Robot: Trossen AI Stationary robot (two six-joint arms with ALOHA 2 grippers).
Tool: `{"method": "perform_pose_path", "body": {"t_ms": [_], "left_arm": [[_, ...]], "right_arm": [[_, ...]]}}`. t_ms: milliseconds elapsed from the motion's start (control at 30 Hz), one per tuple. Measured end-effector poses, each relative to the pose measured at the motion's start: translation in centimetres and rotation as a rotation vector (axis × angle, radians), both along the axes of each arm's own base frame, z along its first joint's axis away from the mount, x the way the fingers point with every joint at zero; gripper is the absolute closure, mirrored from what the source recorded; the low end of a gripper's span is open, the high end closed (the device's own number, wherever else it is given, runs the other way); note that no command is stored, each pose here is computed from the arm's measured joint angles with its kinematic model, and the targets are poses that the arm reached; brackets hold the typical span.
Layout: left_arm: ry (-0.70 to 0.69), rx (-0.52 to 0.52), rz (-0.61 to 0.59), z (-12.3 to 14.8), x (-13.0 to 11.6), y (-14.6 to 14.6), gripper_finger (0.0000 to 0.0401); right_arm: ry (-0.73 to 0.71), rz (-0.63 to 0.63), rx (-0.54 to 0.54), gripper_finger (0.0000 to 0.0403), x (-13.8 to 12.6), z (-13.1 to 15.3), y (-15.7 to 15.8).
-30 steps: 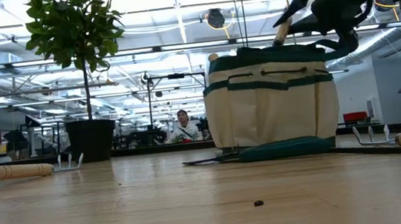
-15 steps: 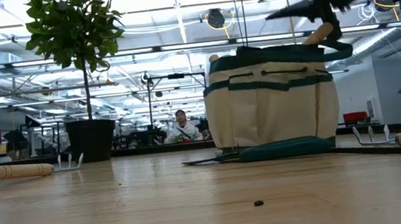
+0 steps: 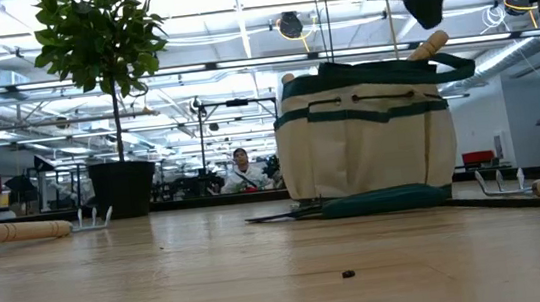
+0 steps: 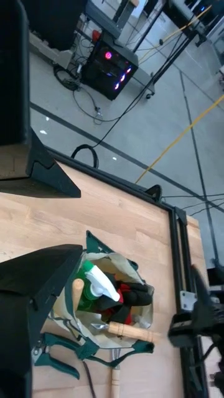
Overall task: Pick & Place Garden tools in Gardening bag
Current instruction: Put the trowel into the gardening bag
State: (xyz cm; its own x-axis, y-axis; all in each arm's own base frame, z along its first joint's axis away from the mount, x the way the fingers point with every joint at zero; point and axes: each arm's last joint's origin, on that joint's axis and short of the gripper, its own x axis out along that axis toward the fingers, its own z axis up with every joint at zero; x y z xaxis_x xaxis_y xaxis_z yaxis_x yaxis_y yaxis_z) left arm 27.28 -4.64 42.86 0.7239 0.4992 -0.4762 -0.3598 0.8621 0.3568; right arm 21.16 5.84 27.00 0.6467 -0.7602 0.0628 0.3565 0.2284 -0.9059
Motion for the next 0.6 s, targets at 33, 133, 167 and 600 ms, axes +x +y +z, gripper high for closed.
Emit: {"method": "perform_pose_path", "body": {"t_ms": [33, 133, 167, 600], "left_arm": [[-0.004, 0.002, 0.003, 0.1, 0.0, 0.0, 0.0265], [-0.002, 0.002, 0.004, 0.1, -0.1, 0.0, 0.0265], [-0.002, 0.002, 0.004, 0.1, -0.1, 0.0, 0.0265], [-0.049, -0.03, 0.018, 0.3, 0.0, 0.0, 0.0265]], "right_arm": [[-0.011, -0.013, 0.026, 0.0282, -0.1, -0.2, 0.2], [-0.081, -0.016, 0.107, 0.0282, -0.5, -0.5, 1.1], [-0.108, 0.004, 0.132, 0.0282, -0.5, -0.6, 1.4], [-0.442, 0.449, 0.399, 0.0282, -1.5, 2.1, 0.3]]}}
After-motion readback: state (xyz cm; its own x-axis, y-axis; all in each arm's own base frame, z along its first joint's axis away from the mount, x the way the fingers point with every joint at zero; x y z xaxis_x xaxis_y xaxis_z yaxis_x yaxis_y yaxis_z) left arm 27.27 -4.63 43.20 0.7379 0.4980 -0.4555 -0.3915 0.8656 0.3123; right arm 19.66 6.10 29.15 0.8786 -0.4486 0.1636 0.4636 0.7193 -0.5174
